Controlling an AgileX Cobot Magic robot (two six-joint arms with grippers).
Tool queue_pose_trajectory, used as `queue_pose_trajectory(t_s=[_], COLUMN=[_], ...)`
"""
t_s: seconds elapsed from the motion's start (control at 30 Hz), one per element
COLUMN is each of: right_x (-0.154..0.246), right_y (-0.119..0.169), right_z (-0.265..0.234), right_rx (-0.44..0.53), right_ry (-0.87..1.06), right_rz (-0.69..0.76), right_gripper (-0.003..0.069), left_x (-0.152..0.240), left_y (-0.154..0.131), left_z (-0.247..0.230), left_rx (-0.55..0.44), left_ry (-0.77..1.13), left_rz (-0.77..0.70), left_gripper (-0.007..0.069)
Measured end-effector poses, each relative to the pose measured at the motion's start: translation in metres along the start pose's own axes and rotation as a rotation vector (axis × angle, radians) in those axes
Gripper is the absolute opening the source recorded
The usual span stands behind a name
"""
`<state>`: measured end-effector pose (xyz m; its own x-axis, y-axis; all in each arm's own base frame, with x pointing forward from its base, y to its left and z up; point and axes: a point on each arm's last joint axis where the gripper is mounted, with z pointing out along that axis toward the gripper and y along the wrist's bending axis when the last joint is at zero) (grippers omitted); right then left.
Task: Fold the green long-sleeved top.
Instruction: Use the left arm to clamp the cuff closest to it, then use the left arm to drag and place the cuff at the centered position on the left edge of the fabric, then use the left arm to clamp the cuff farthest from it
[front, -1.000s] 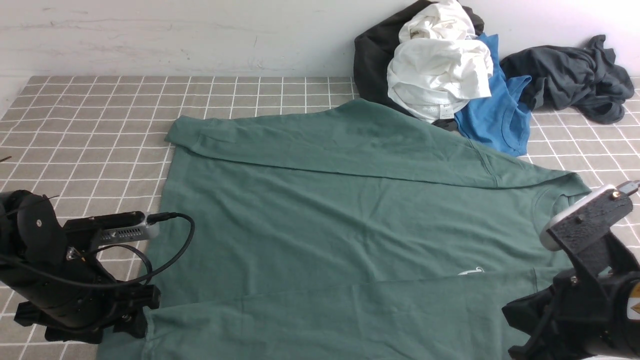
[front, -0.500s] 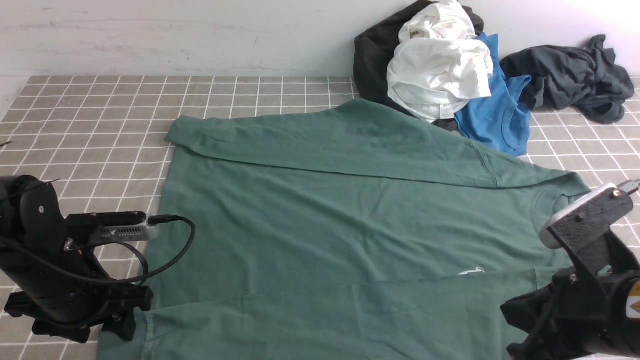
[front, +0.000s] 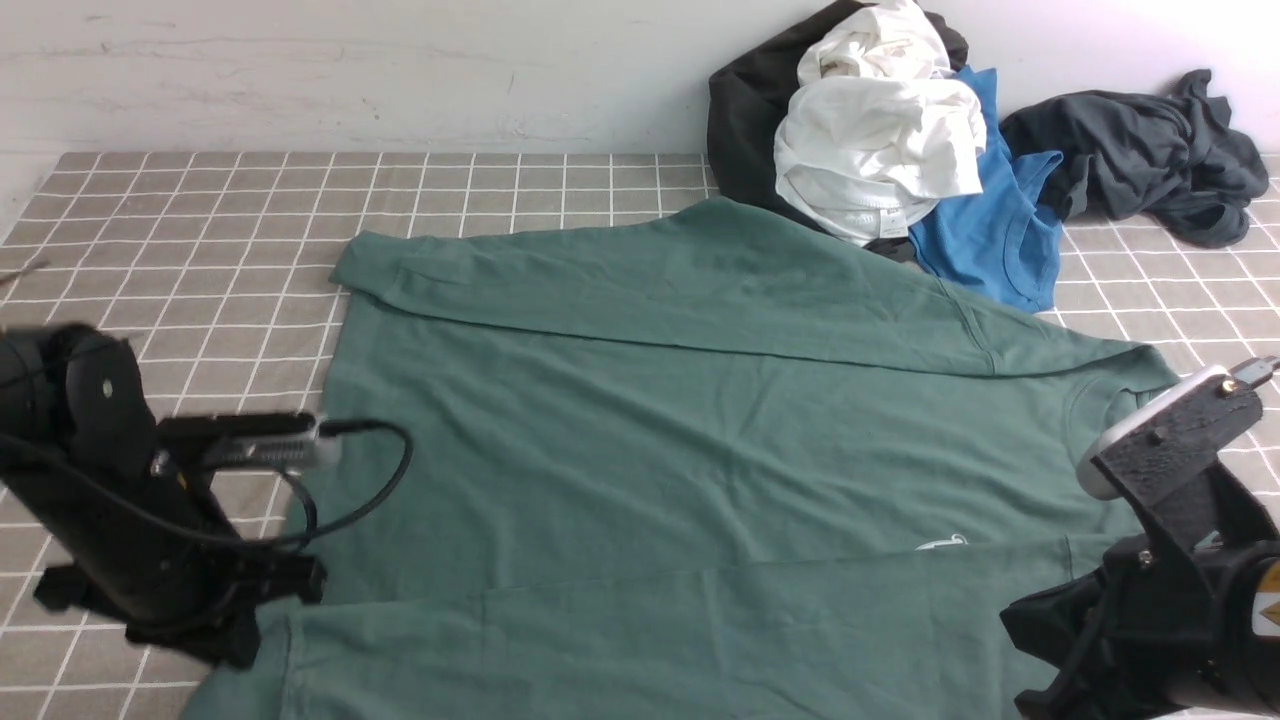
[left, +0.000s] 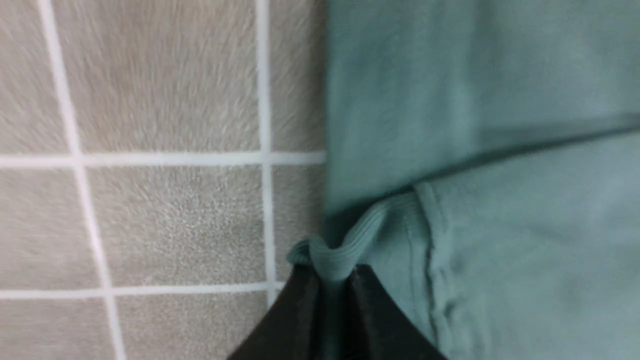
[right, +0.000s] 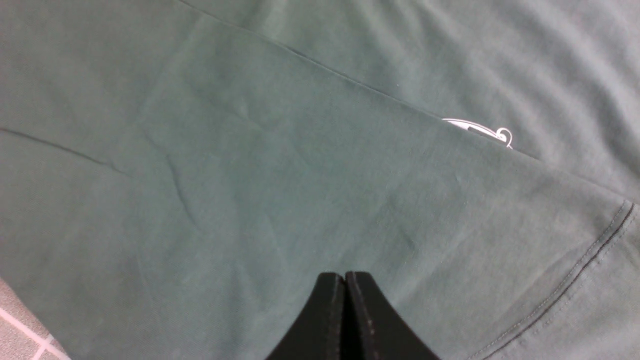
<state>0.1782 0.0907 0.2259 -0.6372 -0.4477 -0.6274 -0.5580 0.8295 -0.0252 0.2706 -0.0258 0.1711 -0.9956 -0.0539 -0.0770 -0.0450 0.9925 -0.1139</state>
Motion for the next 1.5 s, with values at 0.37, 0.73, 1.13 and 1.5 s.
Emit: queue_pose_trajectory(t_s=[0.37,0.73,1.13,1.5], right_x=[0.0,0.0,-0.002,-0.005], right_y=[0.0,0.0,-0.001,-0.002], right_z=[0.0,0.0,0.0,0.0], right_rx=[0.0,0.0,0.007,0.024], right_ry=[-0.001,-0.001,-0.018,-0.056], right_rz=[0.0,0.0,-0.002,-0.012], right_gripper=[-0.0014,-0.0014,-0.0014,-0.0014], left_x=[-0.055,-0.158,-0.261,-0.282], left_y=[-0.044,-0.029,0.007,0.01], left_z=[-0.129,-0.047,-0.01,0.045], left_rx=[0.023,-0.014,0.024,0.069], left_ry=[-0.479,-0.317,-0.47,-0.506], left_rz=[0.223,0.174,-0.027,-0.067], left_gripper=[0.0034,0.0165,0.0487,0.0185])
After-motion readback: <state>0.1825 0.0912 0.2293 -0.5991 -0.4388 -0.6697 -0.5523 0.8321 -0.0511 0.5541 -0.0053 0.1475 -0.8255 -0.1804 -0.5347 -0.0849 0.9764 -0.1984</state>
